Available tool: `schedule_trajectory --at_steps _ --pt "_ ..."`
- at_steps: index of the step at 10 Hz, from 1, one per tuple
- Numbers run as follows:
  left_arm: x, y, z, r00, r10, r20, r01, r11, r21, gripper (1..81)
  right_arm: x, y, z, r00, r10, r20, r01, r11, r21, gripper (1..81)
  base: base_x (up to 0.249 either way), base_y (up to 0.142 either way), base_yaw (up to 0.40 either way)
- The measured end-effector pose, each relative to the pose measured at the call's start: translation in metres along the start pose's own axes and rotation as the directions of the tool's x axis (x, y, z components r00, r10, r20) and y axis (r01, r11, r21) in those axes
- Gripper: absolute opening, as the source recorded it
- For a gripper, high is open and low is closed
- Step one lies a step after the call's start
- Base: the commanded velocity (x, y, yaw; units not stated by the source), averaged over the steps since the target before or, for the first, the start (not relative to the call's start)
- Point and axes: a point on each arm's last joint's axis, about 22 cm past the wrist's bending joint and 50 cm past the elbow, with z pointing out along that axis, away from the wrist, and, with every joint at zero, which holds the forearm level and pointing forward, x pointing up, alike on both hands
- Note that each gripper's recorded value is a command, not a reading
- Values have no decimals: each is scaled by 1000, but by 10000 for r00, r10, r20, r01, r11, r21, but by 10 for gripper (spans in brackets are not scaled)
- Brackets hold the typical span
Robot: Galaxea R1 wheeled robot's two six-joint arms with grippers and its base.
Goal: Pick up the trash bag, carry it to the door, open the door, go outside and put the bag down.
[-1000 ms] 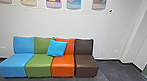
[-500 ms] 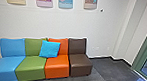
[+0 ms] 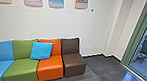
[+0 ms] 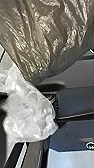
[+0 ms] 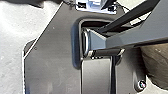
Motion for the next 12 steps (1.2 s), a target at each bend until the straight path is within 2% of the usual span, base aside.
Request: schedule_trajectory --at_steps 12 --pt "0 1 0 9999 172 14 -172 9998 29 10 -1 1 1 10000 13 12 -13 10000 -50 811 0 0 -266"
